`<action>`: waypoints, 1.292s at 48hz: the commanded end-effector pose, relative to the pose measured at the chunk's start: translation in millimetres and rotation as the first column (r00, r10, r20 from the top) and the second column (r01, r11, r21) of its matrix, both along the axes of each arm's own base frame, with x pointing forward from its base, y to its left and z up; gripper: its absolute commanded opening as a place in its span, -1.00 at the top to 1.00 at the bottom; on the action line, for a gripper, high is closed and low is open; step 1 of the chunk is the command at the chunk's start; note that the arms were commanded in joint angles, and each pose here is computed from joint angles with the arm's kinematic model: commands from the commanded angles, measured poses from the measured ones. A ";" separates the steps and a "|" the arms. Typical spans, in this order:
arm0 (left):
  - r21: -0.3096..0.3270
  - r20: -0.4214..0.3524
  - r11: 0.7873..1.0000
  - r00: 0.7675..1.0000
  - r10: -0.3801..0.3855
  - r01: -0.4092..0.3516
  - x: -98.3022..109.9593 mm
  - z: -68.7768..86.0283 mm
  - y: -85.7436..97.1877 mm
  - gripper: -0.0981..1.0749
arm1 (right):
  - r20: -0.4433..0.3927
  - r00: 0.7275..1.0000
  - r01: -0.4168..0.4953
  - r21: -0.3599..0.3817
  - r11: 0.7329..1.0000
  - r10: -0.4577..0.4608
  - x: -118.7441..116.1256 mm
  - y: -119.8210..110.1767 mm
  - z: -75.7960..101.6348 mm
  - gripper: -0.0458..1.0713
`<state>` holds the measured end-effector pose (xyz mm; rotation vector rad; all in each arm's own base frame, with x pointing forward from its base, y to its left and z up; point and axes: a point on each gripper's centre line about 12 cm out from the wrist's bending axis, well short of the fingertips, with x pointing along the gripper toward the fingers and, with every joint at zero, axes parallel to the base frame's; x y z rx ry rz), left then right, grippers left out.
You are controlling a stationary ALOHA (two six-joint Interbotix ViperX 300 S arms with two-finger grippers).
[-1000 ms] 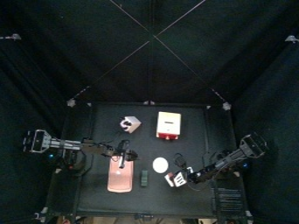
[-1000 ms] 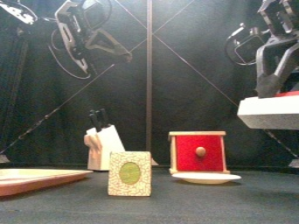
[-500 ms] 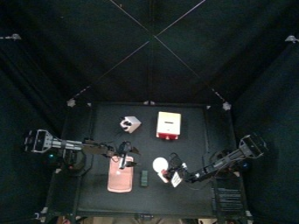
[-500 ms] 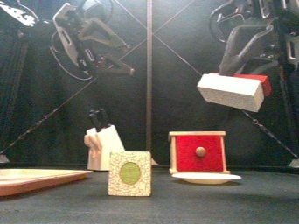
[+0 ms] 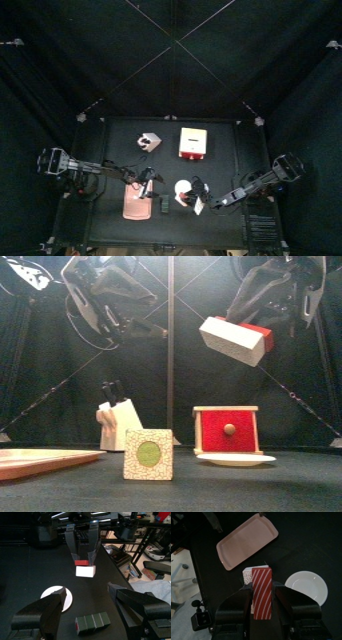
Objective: Disassemble salmon sushi
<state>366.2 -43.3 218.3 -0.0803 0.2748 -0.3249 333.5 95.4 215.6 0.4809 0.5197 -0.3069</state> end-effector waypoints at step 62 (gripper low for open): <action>-0.036 -0.013 0.999 1.000 -0.023 0.022 49.3 -11.9 -16.3 -0.83 | 0.077 0.997 -0.008 -0.009 1.000 0.009 19.2 3.6 25.5 -0.09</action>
